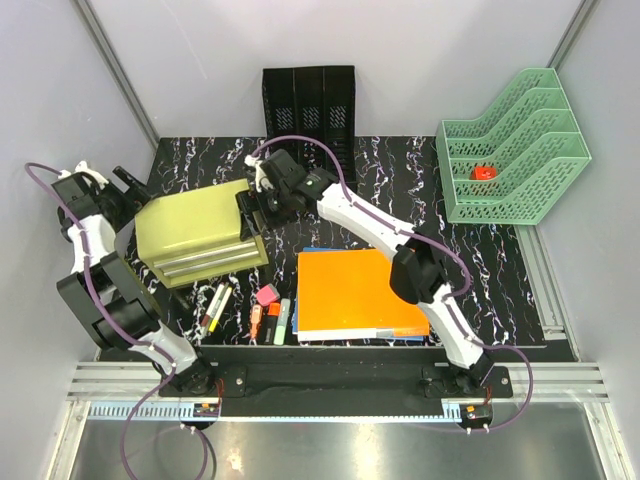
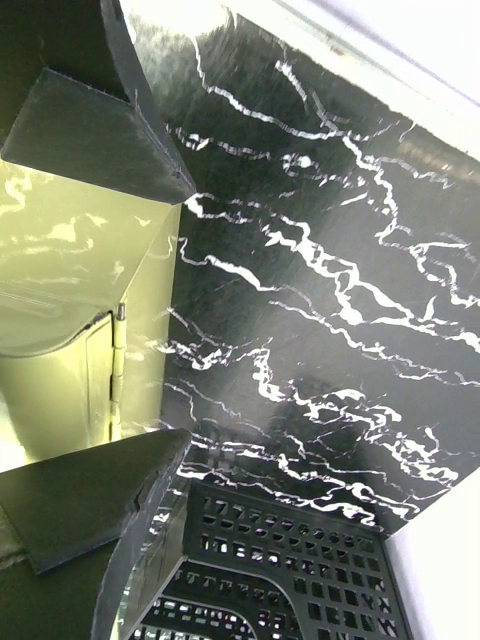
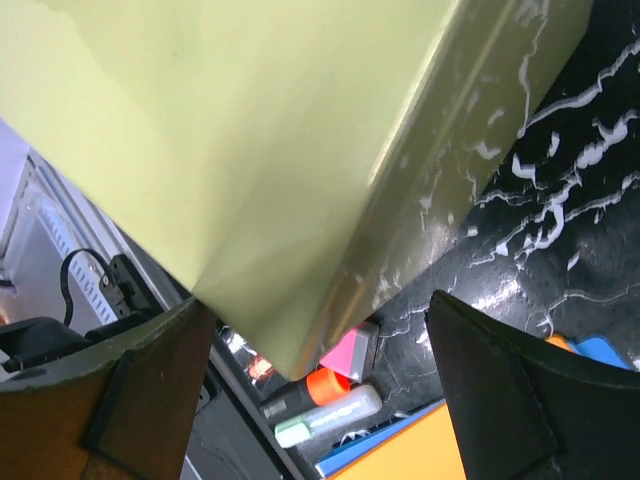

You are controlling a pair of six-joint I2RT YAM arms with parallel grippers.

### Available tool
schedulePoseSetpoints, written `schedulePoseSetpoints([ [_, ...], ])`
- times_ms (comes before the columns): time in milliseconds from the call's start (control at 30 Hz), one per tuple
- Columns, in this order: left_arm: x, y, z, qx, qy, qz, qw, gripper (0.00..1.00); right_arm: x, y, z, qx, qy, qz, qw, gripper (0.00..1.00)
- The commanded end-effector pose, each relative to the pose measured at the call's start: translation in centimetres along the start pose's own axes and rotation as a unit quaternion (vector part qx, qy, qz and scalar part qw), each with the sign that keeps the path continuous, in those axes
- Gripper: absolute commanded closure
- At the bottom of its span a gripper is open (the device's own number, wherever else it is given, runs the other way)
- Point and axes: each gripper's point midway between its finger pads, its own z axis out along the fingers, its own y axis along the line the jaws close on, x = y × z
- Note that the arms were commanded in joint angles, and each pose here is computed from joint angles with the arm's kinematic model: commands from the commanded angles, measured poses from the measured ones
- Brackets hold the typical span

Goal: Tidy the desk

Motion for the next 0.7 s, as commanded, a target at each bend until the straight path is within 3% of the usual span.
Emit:
schedulePoseSetpoints([
  [0, 1.6, -0.4, -1.6, 0.018, 0.023, 0.027, 0.999, 0.01, -4.5, -2.3, 2.4, 0.016, -0.059, -0.009, 0.998, 0.08],
  [333, 4.3, -0.9, -2.2, 0.052, 0.06, 0.055, 0.995, 0.01, -7.2, -2.5, 3.9, -0.051, -0.086, 0.041, 0.994, 0.08],
  [667, 5.3, -1.3, -4.0, 0.054, 0.065, 0.085, 0.993, 0.02, -11.7, -3.2, 3.9, -0.137, -0.149, 0.117, 0.972, 0.06],
])
